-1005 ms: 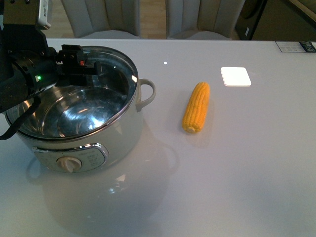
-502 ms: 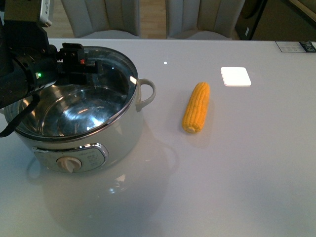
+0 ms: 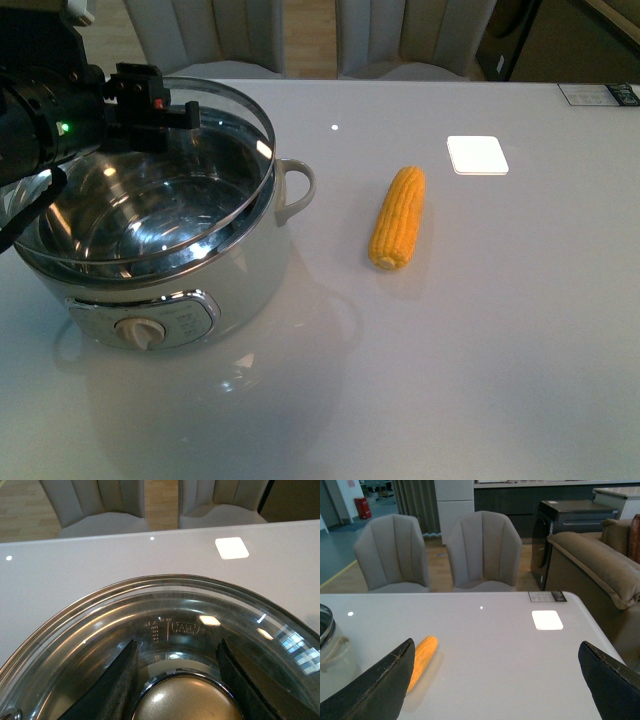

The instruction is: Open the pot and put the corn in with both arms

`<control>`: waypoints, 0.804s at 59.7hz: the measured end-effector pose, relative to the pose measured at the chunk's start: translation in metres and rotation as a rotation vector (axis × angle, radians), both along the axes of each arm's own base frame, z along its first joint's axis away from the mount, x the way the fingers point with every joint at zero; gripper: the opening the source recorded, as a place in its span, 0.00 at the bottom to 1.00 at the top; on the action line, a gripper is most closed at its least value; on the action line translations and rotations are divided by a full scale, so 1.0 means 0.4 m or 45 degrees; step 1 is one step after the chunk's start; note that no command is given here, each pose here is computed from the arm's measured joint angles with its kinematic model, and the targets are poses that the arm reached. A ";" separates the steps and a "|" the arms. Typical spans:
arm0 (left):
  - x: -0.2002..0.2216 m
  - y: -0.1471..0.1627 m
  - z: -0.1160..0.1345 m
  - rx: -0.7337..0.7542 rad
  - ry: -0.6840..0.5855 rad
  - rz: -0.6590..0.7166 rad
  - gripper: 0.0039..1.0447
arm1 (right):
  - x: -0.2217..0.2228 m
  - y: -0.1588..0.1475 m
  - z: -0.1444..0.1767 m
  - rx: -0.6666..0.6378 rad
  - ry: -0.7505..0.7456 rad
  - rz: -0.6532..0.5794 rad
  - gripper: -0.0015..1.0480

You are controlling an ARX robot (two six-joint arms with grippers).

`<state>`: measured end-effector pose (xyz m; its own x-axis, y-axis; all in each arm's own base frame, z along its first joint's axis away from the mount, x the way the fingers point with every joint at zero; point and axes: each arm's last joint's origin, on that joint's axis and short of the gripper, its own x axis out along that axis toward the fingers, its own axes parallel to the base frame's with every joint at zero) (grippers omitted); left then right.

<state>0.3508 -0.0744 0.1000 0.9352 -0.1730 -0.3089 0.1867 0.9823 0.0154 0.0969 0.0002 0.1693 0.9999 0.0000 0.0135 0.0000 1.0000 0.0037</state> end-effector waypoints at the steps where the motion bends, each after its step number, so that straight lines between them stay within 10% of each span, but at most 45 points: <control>1: 0.000 0.000 0.002 -0.001 -0.003 0.000 0.40 | 0.000 0.000 0.000 0.000 0.000 0.000 0.92; 48: -0.039 0.159 0.086 0.021 -0.089 0.154 0.40 | 0.000 0.000 0.000 0.000 0.000 0.000 0.92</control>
